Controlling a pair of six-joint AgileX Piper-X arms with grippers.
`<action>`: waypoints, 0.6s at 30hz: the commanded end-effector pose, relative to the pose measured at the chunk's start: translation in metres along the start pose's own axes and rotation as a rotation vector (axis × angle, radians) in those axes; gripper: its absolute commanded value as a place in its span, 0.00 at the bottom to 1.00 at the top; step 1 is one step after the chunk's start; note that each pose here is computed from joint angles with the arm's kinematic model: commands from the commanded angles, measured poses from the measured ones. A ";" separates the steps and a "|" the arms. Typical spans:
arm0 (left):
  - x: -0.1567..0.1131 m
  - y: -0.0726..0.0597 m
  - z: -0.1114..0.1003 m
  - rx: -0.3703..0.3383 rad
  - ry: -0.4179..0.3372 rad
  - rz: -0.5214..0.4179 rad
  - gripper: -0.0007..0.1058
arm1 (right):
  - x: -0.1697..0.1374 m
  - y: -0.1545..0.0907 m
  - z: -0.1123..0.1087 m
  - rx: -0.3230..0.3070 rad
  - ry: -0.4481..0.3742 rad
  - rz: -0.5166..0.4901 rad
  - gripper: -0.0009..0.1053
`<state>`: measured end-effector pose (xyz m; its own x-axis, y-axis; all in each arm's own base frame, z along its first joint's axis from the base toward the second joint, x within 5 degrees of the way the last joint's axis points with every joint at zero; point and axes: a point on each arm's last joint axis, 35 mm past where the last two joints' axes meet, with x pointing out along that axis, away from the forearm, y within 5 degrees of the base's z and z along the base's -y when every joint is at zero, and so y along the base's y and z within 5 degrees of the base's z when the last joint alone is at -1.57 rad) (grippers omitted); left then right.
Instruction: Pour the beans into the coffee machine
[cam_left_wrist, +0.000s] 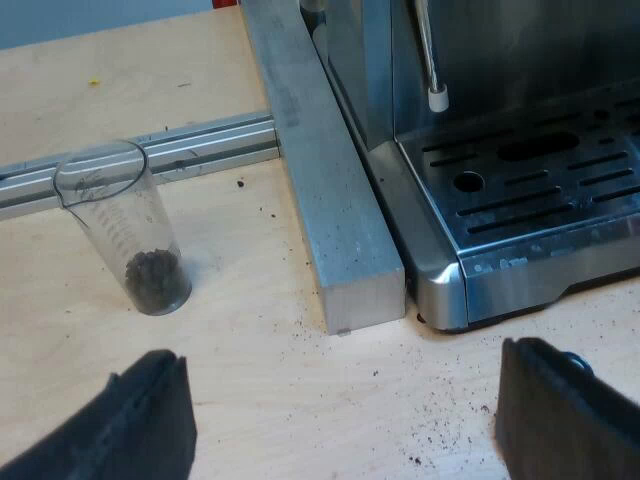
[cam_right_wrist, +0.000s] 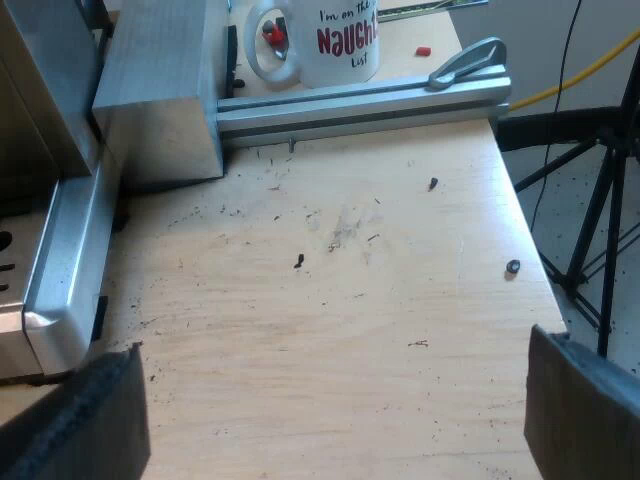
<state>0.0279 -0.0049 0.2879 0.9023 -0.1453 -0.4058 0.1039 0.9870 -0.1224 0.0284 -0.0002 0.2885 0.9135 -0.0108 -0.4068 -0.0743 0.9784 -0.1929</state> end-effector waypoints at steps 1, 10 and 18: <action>0.002 0.000 0.002 -0.006 -0.005 -0.002 0.62 | 0.000 -0.001 0.003 0.002 -0.010 0.002 0.74; 0.002 0.000 0.002 -0.006 -0.005 -0.004 0.62 | 0.000 -0.001 0.003 0.002 -0.010 0.002 0.74; 0.000 0.000 0.003 -0.015 -0.005 0.009 0.62 | -0.004 0.000 0.011 -0.027 -0.078 0.059 0.74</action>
<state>0.0278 -0.0050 0.2897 0.9065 -0.1480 -0.3955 0.1057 0.9863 -0.1268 0.0293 0.0013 0.2942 0.9304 0.0360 -0.3648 -0.1130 0.9749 -0.1918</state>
